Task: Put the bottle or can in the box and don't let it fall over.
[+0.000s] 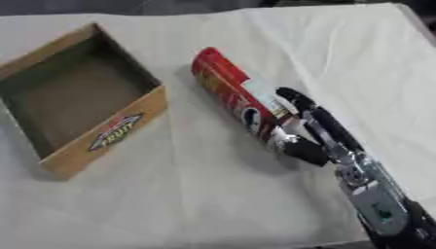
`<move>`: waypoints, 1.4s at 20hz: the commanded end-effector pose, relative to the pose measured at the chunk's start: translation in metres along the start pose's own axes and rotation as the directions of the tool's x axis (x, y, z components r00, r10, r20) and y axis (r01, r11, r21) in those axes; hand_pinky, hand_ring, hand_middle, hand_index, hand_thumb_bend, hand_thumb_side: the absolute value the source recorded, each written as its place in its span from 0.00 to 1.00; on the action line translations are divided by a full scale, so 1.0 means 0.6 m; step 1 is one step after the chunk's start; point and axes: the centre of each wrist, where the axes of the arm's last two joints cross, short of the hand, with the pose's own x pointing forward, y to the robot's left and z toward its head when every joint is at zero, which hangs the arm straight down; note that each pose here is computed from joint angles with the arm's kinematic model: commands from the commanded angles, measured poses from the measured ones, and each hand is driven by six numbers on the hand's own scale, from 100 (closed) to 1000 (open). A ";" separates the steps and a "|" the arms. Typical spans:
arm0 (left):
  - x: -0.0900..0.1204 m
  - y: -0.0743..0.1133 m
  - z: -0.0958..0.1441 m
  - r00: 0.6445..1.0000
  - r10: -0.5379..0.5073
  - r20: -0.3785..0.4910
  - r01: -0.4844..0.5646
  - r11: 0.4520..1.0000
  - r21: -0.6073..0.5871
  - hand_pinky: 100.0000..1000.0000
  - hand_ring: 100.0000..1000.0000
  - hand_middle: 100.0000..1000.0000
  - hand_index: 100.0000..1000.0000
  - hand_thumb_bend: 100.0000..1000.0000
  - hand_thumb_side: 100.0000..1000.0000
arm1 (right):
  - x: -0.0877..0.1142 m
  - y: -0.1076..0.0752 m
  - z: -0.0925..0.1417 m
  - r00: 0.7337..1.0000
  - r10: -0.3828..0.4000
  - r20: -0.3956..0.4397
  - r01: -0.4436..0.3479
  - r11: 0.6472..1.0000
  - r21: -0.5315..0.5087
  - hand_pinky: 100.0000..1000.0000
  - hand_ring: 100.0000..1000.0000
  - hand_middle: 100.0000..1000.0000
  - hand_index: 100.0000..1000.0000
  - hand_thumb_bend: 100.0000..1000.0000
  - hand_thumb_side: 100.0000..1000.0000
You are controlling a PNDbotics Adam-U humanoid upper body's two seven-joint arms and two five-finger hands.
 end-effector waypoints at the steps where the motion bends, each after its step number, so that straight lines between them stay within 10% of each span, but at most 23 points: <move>1: 0.008 0.004 -0.006 1.000 0.004 0.023 -0.004 1.000 0.004 0.46 0.79 0.94 0.70 0.00 0.73 | 0.004 -0.004 -0.003 0.999 0.034 0.000 -0.034 0.999 -0.008 0.71 1.00 1.00 1.00 0.00 0.79; 28: 0.005 0.004 -0.005 1.000 0.010 0.016 -0.010 1.000 0.005 0.46 0.79 0.94 0.69 0.00 0.72 | 0.004 0.015 -0.006 0.993 0.116 -0.021 -0.115 0.993 0.032 0.70 1.00 1.00 1.00 0.00 0.67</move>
